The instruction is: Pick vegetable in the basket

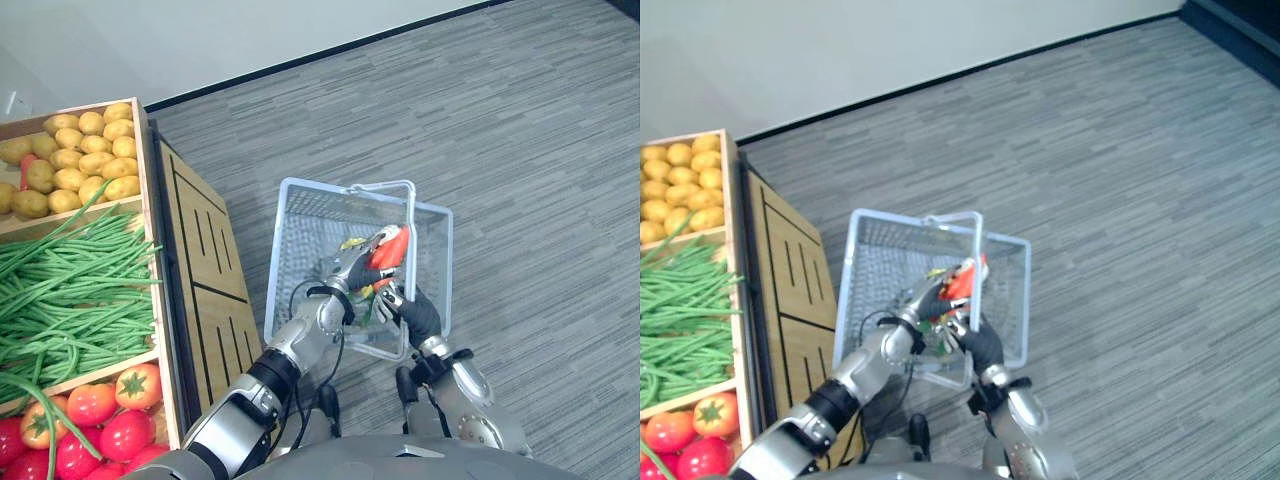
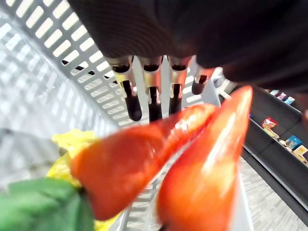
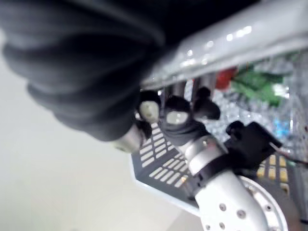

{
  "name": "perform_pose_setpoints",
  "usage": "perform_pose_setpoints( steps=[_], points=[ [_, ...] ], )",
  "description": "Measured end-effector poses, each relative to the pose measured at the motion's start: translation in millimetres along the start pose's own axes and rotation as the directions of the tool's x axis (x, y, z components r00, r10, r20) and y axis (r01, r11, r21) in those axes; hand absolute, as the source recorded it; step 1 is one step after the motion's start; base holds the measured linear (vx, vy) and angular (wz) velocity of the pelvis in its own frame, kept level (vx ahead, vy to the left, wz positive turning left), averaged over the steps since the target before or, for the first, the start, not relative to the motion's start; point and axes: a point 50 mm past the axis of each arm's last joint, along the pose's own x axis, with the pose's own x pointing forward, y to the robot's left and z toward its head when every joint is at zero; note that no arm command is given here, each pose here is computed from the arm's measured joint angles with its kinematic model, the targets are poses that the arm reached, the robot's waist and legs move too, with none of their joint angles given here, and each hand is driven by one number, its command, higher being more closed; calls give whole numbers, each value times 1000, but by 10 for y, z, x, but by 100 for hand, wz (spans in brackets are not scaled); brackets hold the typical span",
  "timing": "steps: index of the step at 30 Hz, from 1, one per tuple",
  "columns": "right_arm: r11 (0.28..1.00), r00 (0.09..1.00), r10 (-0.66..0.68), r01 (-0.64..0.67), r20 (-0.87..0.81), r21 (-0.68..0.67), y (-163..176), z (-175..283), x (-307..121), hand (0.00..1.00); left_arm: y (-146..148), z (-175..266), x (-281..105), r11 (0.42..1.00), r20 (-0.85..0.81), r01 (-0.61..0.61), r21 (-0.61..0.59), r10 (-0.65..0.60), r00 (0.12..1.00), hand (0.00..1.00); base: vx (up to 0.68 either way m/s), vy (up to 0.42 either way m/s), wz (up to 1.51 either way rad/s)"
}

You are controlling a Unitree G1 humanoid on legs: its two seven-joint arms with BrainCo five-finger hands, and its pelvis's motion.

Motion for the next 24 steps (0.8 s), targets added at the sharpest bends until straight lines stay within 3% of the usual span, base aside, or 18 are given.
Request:
perform_pose_setpoints(
  steps=[3, 5, 9, 11, 13, 16, 18, 21, 23, 24],
  points=[
    [961, 964, -264, 263, -2, -81, -450, -48, -53, 100, 232, 198, -83, 996, 123, -86, -24, 89, 988, 0, -78, -31, 12],
    [864, 871, -490, 484, -13, -142, -852, -90, -211, 100, 417, 403, -232, 984, 251, -129, -120, 156, 955, 0, -80, -30, 19],
    [685, 695, -718, 696, -36, -216, -1300, -158, -529, 100, 624, 568, -382, 965, 366, -104, -240, 189, 911, 0, -24, -15, 19],
    [593, 597, -800, 769, -60, -239, -1462, -210, -693, 100, 677, 631, -486, 936, 406, -47, -349, 196, 893, 0, 14, 0, 12],
    [496, 485, -868, 832, -108, -247, -1588, -317, -844, 100, 708, 648, -598, 837, 410, 29, -546, 237, 881, 0, 43, 10, 9],
    [431, 404, -901, 872, -157, -233, -1662, -434, -951, 100, 727, 427, -651, 723, 283, -23, -690, 298, 912, 0, 14, -4, 6],
    [399, 359, -912, 888, -199, -229, -1706, -522, -1020, 100, 625, 119, -621, 707, 137, -109, -699, 281, 950, 0, -18, -16, 13],
    [362, 299, -915, 906, -272, -221, -1748, -672, -1091, 100, 108, -747, -678, 805, -273, -221, -550, 77, 959, 0, -63, -20, 3],
    [345, 263, -912, 907, -316, -242, -1752, -770, -1117, 100, -383, -1352, -1094, 906, -588, -148, -397, -127, 799, 0, -76, -19, -1],
    [341, 252, -912, 905, -324, -255, -1756, -787, -1130, 100, -483, -1444, -1215, 924, -637, -105, -369, -169, 752, 0, -58, -11, 1]
  ],
)
